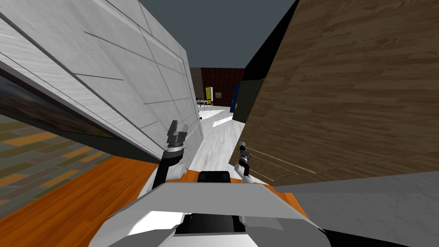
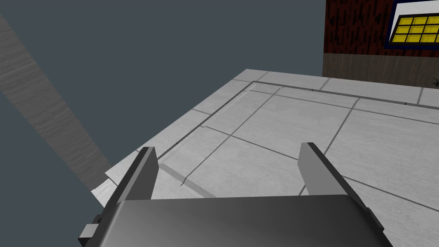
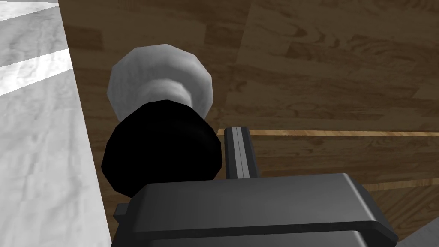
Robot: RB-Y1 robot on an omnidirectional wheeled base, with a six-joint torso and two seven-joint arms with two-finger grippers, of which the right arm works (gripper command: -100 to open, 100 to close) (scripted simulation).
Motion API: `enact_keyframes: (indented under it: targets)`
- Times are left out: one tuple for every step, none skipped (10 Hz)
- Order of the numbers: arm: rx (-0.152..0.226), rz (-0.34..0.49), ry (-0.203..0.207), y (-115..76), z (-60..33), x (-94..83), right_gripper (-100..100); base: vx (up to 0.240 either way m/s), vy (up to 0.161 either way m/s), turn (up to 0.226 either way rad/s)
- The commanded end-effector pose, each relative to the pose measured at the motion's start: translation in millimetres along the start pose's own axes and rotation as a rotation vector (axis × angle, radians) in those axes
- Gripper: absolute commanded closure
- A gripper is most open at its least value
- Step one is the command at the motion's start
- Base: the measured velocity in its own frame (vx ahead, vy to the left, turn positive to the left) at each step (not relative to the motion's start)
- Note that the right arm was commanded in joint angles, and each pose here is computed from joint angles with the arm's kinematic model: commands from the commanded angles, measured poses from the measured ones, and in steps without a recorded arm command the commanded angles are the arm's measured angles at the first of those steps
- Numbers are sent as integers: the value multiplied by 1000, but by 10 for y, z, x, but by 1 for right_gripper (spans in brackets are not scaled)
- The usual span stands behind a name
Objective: Push the door open
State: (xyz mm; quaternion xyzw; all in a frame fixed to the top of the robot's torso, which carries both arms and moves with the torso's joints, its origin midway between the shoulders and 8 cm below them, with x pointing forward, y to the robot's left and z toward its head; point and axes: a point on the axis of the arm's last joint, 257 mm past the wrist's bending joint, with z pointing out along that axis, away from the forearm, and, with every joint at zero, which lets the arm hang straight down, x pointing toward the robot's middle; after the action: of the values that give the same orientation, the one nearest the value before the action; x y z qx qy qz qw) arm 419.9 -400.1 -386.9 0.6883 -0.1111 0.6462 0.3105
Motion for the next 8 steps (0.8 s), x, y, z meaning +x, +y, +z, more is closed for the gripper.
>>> enact_keyframes:
  targets:
    - [18, 79, 1, -216, -38, 70, -100, -58, -5, 66]
    - [14, 126, -5, -229, -51, 62, -100, -71, -9, 65]
    - [14, 134, -5, -229, -51, 62, -100, -53, 5, 33]
    - [10, 171, -11, -242, -62, 56, -100, -41, 5, 5]
    - [10, 171, -11, -242, -62, 56, -100, -29, 13, 21]
    - [10, 171, -11, -242, -62, 56, -100, -11, 8, 3]
    - [10, 171, -11, -242, -62, 56, -100, 1, -1, -25]
    - [4, 235, -20, -265, -83, 46, -100, -19, -1, 51]
